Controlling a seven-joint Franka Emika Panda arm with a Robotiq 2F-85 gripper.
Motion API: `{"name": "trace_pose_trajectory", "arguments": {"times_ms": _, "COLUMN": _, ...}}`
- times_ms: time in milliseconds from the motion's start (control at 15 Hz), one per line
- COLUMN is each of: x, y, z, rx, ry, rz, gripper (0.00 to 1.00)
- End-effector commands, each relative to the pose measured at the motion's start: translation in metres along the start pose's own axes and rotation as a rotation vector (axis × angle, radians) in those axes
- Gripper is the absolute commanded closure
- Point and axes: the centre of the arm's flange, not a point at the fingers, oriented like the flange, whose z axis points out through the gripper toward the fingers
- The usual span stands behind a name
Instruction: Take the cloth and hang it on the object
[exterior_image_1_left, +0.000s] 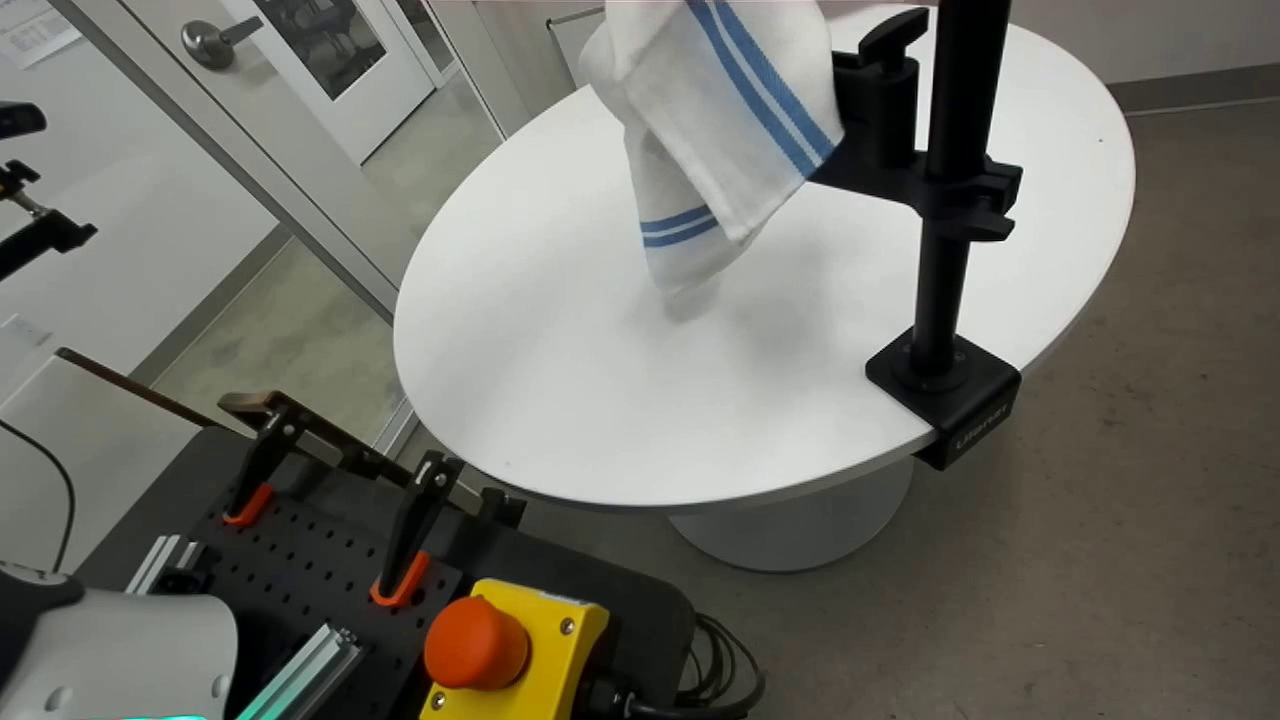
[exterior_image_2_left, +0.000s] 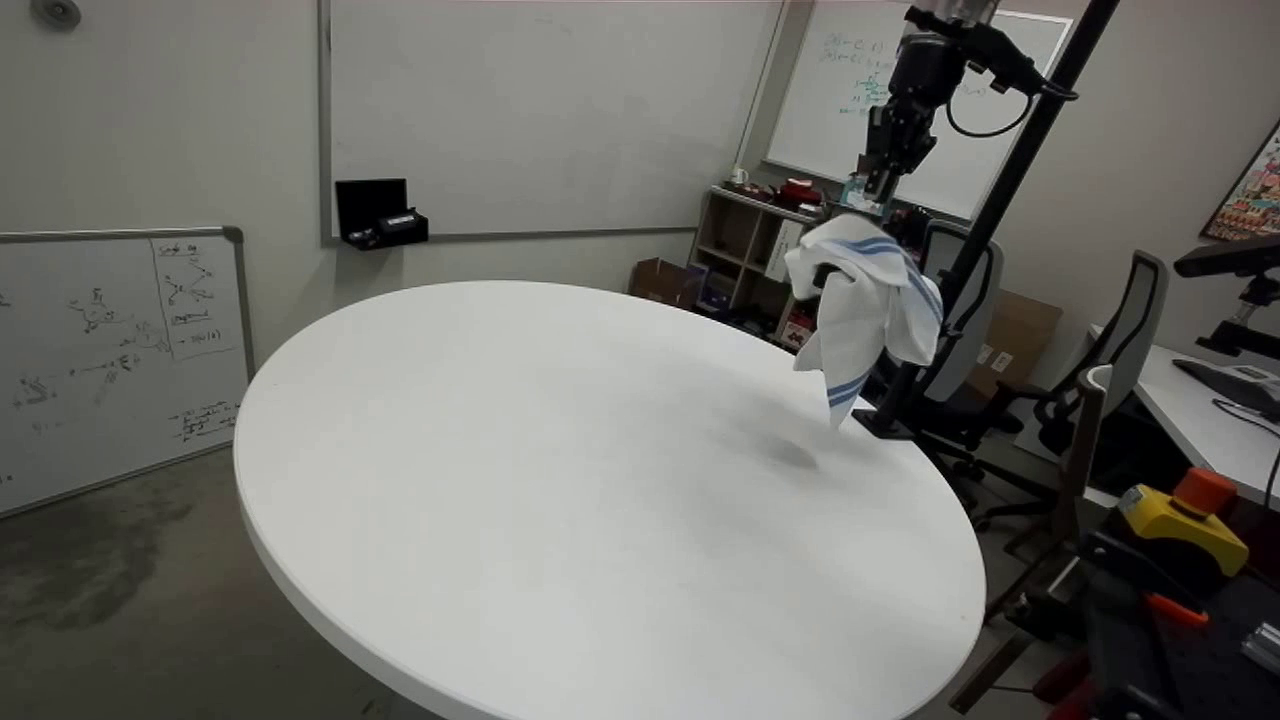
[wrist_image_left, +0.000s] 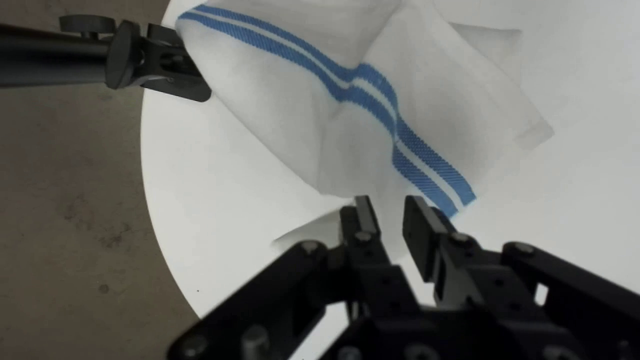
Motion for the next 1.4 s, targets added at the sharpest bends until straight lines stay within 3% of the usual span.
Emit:
{"name": "trace_pose_trajectory", "arguments": {"times_ms": 0, "x": 0.018, "y": -0.004, "z": 0.006, "rx": -0.001, "ry": -0.025, "rz": 0.037, "gripper": 0.45}}
{"name": "trace_pose_trajectory", "arguments": {"times_ms": 400, "x": 0.013, "y": -0.019, "z": 0.004, "rx": 0.015, "ry": -0.016, "rz": 0.005, "gripper": 0.01}}
{"name": "trace_pose_trajectory", "arguments": {"times_ms": 733, "x": -0.014, "y": -0.060, "z": -0.032, "rx": 0.085, "ry": 0.038, "rz": -0.136, "gripper": 0.00}}
{"name": "trace_pose_trajectory", "arguments": {"times_ms": 1267, "x": -0.077, "y": -0.133, "z": -0.066, "rx": 0.119, "ry": 0.081, "rz": -0.412, "gripper": 0.00}}
{"name": "trace_pose_trajectory", "arguments": {"times_ms": 1333, "x": -0.045, "y": -0.119, "z": -0.061, "rx": 0.089, "ry": 0.062, "rz": -0.351, "gripper": 0.00}}
